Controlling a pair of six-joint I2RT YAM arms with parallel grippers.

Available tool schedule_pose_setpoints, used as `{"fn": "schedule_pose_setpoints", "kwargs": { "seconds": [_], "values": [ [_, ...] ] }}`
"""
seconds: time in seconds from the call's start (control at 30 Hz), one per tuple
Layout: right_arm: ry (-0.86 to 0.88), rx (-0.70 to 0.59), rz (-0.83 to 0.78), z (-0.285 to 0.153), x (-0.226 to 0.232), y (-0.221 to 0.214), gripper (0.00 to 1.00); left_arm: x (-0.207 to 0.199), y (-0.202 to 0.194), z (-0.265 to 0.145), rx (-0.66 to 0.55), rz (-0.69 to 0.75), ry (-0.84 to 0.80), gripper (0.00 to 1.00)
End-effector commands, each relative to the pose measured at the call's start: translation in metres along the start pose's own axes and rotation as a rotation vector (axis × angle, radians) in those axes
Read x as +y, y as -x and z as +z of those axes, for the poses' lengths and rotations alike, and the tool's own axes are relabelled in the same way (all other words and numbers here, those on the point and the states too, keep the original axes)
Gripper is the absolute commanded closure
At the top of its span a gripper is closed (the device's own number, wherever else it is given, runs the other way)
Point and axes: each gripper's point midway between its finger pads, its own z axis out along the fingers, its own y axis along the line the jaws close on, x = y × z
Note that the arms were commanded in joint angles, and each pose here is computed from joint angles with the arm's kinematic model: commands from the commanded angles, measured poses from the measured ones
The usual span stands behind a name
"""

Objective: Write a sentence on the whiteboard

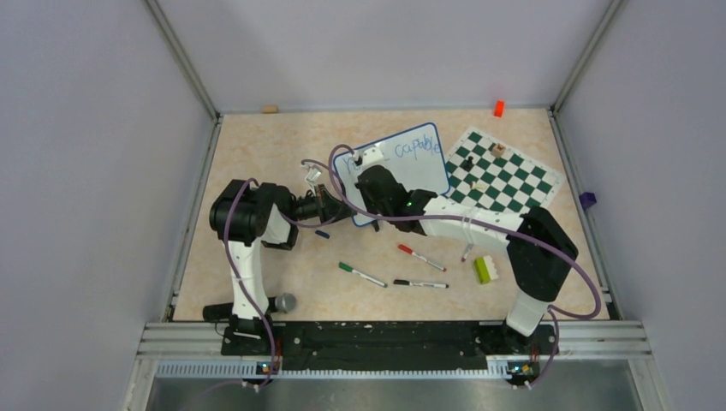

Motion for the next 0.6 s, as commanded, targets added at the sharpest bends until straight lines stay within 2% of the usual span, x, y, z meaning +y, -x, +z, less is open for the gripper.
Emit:
{"fn": "schedule_pose_setpoints", "kwargs": {
  "seconds": [0.0, 0.37, 0.57],
  "values": [
    [-0.062, 0.024, -0.027, 0.000, -0.010, -0.006, 1.00, -0.017, 0.010, 0.000, 0.003, 0.129, -0.073, 0.94],
    [0.028, 0.058, -0.026, -0.001, 0.004, -0.017, 1.00, -0.017, 0.011, 0.000, 0.002, 0.131, -0.071, 0.94],
    [0.081, -0.004, -0.003, -0.003, 0.014, -0.001, 1.00, -0.017, 0.011, 0.000, 0.002, 0.132, -0.072, 0.94]
  ]
}}
